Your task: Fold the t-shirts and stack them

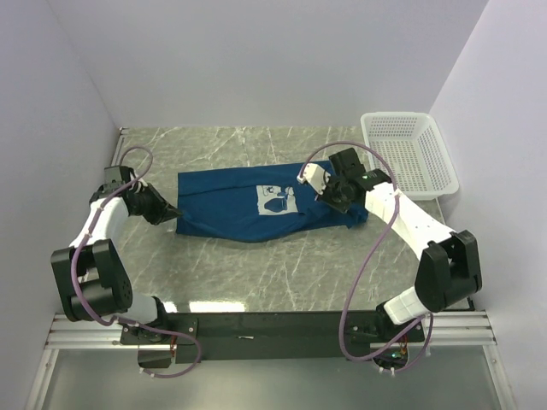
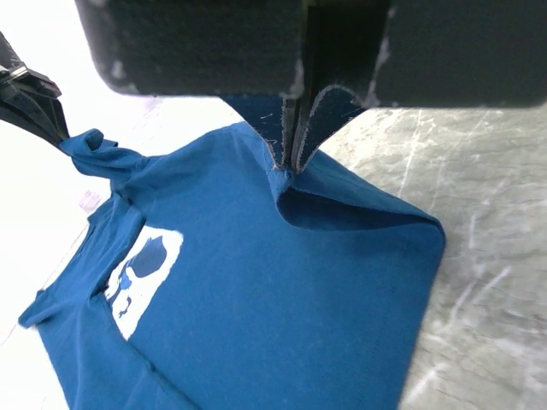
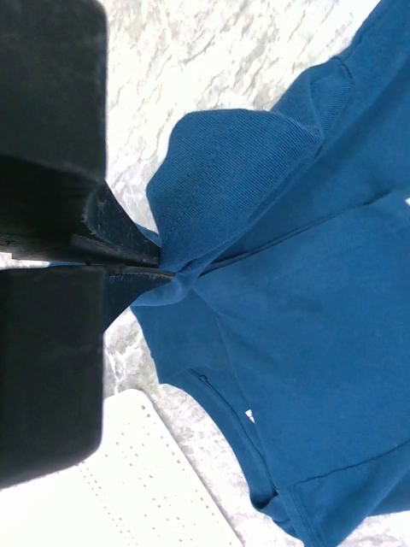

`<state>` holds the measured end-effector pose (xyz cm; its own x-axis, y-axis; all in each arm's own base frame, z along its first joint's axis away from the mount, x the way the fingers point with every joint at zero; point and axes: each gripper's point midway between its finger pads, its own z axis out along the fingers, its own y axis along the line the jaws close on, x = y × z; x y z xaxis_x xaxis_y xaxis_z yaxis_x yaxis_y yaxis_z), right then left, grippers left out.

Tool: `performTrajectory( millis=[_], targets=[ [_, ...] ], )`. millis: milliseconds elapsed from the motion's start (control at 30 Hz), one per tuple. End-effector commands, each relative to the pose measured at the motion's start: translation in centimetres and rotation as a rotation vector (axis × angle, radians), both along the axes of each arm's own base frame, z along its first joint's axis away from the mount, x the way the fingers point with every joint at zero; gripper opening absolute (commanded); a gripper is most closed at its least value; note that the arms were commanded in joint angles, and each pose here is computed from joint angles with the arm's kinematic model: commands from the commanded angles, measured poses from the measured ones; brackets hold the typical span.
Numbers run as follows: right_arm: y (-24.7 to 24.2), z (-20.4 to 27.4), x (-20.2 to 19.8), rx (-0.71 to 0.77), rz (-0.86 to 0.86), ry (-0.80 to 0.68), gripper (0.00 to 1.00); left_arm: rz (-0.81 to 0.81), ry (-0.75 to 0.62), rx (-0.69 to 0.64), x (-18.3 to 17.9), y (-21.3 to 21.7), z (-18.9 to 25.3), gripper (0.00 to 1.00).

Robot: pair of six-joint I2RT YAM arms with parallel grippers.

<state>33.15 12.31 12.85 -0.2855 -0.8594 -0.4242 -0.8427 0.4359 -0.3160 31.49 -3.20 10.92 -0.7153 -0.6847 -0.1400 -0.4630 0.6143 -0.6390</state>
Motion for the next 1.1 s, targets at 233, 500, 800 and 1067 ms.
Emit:
performTrajectory(
  millis=[233,500,800,1067],
  targets=[
    [-0.3,0.7,2.8,-0.013,-0.014,-0.033,0.00,0.091,-0.035,-0.007,1.2,2.1,1.1,0.01],
    [0.4,0.9,4.4,-0.012,-0.010,-0.038,0.00,0.119,-0.018,0.003,1.6,2.6,0.6,0.01],
    [0.4,0.3,5.2,-0.034,-0.010,-0.027,0.00,0.160,0.005,0.024,1.9,3.6,-0.3,0.01],
    [0.1,-0.1,5.6,-0.039,-0.020,-0.021,0.00,0.218,0.034,0.040,1.7,4.8,-1.3,0.01]
  ],
)
